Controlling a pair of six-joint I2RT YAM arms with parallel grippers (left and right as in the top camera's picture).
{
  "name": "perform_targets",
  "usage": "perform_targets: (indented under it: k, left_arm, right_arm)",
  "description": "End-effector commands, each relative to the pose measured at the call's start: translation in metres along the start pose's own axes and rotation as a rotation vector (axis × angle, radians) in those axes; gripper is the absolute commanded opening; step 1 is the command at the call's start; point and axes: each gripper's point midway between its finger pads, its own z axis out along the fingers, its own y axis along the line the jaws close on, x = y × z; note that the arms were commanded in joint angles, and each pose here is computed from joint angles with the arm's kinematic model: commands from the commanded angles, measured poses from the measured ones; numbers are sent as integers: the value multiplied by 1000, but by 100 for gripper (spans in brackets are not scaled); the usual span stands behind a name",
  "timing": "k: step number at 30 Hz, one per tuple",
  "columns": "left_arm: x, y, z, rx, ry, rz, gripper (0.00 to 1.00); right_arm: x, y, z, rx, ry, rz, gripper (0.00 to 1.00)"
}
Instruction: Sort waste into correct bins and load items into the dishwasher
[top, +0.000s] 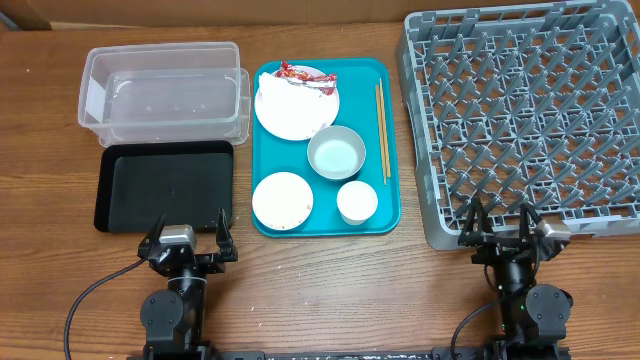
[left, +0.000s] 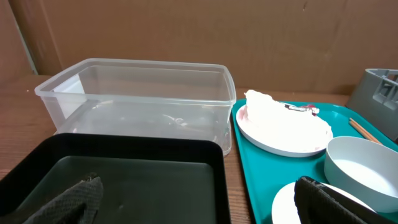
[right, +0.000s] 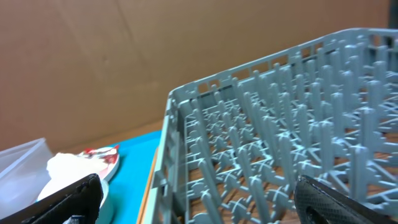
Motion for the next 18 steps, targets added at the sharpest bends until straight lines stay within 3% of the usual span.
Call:
perform_targets:
  k: [1,18]
  left_arm:
    - [1,-4,0,18,0,23,100]
    - [3,-6,0,35,10,22,100]
  right_arm:
    - [-2,-10,0,52,-25,-3,100]
    - [-7,-5,0,26,-41,1,100]
